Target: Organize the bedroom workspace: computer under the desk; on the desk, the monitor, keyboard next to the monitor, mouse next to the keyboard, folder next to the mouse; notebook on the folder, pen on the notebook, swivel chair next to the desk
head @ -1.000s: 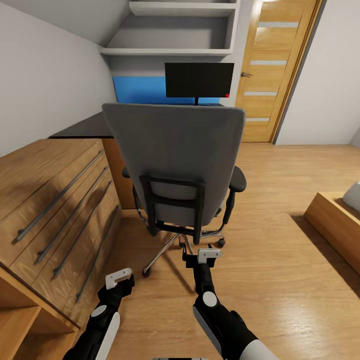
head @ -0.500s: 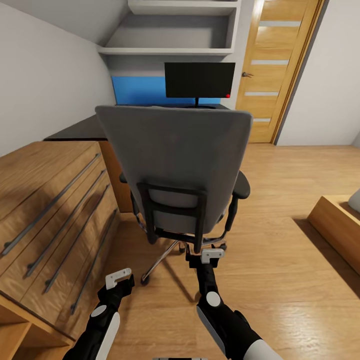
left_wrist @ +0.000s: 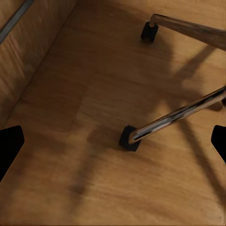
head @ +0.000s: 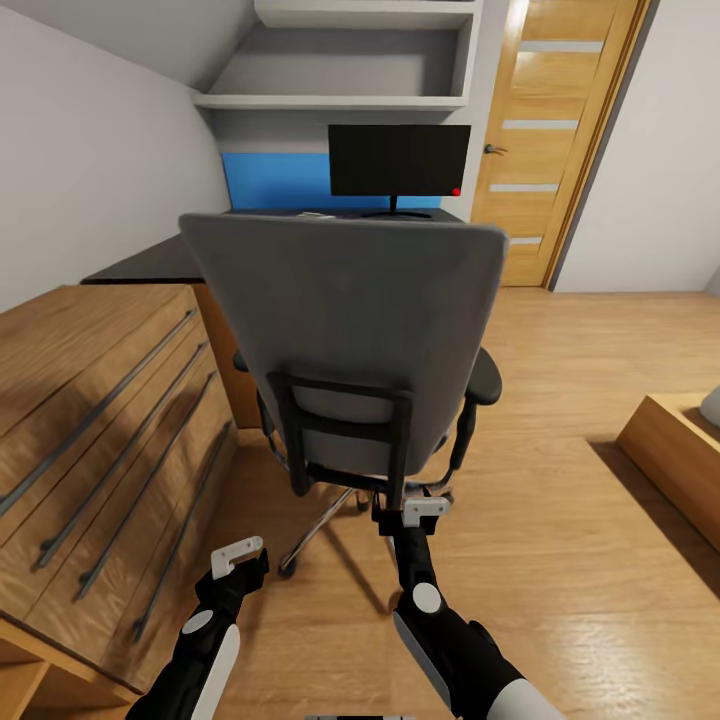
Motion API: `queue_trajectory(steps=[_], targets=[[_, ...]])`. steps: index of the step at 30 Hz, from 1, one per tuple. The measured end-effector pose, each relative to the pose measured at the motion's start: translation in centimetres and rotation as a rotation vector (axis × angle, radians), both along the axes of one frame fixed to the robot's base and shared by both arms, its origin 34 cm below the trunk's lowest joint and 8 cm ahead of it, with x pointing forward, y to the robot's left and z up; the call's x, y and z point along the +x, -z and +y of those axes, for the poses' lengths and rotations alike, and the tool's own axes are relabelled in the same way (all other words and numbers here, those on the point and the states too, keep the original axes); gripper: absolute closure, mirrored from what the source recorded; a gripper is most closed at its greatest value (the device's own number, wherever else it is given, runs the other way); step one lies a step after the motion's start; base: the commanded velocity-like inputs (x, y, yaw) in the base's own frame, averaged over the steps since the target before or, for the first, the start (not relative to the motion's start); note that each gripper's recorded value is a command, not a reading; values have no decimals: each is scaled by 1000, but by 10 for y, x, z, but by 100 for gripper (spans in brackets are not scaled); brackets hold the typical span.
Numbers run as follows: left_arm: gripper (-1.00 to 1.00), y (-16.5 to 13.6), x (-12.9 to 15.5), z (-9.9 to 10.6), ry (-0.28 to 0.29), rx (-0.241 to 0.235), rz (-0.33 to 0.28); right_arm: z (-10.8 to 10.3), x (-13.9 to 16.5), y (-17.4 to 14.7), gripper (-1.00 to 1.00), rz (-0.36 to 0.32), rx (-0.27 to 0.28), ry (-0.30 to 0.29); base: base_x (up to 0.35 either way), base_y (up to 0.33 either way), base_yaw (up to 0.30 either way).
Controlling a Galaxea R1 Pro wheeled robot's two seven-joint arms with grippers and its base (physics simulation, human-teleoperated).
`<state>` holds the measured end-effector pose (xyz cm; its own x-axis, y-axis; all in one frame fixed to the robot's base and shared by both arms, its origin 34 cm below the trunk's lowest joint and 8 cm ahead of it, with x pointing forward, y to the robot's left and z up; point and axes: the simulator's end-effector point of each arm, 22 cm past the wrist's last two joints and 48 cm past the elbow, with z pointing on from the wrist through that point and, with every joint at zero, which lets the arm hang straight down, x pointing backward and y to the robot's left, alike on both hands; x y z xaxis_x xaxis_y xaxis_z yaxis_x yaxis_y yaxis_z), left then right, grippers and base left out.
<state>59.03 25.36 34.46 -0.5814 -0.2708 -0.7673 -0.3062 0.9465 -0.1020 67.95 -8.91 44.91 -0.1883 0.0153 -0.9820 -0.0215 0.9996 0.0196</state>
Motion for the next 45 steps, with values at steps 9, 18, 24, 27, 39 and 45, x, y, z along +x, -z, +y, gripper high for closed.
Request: queue_trajectory(steps=[9, 18, 24, 27, 39, 45], targets=[[-100, 0, 0, 0, 0, 0, 0, 2, 0, 0, -100, -1, -5, -7, 21, -71, 0], [-100, 0, 0, 0, 0, 0, 0, 1, 0, 0, -100, -1, -2, -3, 1, -264, 0], [-100, 0, 0, 0, 0, 0, 0, 0, 0, 0, -100, 0, 0, -1, 0, -194, 0], [-100, 0, 0, 0, 0, 0, 0, 1, 0, 0, -100, 0, 0, -2, 0, -39, 0], [-100, 0, 0, 0, 0, 0, 0, 1, 0, 0, -100, -1, -1, -3, -1, -6, 0], [-100, 1, 0, 0, 1, -1, 2, 1, 0, 0, -100, -1, -1, -5, -111, 0, 0]])
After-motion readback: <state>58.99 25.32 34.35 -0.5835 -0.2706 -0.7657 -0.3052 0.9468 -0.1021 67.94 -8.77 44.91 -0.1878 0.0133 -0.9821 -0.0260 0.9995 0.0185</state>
